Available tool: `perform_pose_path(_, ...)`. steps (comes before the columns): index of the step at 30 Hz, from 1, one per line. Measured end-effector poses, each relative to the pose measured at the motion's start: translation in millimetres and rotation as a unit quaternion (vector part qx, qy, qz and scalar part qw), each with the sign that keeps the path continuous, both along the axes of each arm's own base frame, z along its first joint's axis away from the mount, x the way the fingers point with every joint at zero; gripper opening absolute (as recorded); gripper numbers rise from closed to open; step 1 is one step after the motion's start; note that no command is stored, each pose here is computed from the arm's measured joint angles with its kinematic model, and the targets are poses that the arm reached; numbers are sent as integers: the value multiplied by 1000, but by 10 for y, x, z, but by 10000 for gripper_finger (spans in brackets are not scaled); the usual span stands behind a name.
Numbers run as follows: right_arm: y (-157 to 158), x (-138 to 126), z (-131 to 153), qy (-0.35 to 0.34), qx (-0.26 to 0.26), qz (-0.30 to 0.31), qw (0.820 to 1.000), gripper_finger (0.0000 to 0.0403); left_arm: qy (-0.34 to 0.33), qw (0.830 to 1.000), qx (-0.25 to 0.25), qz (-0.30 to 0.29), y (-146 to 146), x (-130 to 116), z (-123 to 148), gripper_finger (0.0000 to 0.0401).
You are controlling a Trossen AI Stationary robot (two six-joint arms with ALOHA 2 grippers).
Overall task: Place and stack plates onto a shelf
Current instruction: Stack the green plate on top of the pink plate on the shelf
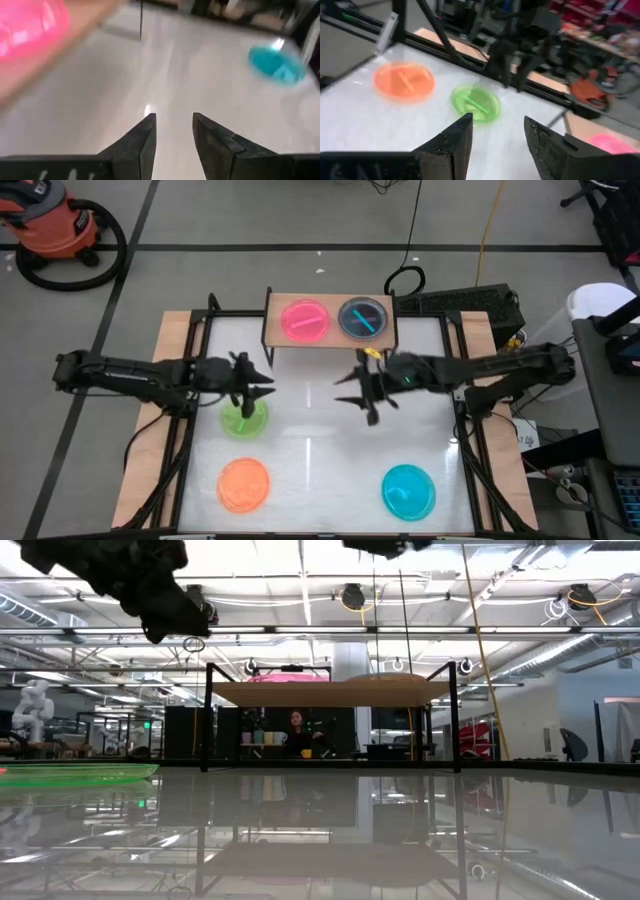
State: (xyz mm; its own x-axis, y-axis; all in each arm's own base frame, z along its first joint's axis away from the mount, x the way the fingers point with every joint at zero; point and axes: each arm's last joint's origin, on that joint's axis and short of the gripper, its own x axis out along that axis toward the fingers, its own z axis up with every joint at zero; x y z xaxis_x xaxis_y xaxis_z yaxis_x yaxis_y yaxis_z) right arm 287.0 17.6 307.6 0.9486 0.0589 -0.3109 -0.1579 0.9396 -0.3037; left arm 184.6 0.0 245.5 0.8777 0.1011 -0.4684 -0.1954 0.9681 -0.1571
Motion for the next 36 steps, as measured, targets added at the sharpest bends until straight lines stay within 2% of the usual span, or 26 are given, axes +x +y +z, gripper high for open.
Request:
perform_pose_path(7, 244, -445, -347, -64, -17, -29, 997, 160, 179, 983, -41, 21, -150, 242, -275, 131)
perform_pose_path(10, 267, -603, -447, -89, -18, -45, 995, 160, 272, 960, -59, 38, -262, 284, -354, 131)
perform_pose_path(13, 265, -713, -506, -109, -16, -60, 992, 160, 342, 936, -65, 54, -434, 332, -292, 131)
perform_pose_path(15, 255, -754, -519, -122, -17, -66, 990, 160, 363, 929, -45, 50, -578, 377, -211, 131)
perform_pose_path(20, 247, -790, -497, -131, -12, -66, 989, 160, 353, 935, 31, 32, -901, 491, -82, 131)
perform_pose_path(22, 248, -788, -505, -129, -12, -66, 989, 160, 361, 931, 56, 20, -998, 500, -99, 131)
perform_pose_path(26, 253, -773, -523, -125, -13, -65, 990, 160, 402, 910, 101, 15, -1146, 443, -144, 131)
perform_pose_path(30, 256, -766, -525, -126, -4, -67, 990, 160, 417, 894, 162, -6, -1332, 402, -177, 131)
perform_pose_path(34, 256, -766, -525, -126, 13, -70, 989, 160, 460, 855, 236, -55, -1535, 306, -261, 131)
perform_pose_path(36, 256, -766, -525, -126, 19, -70, 989, 160, 471, 843, 252, -61, -1618, 260, -311, 131)
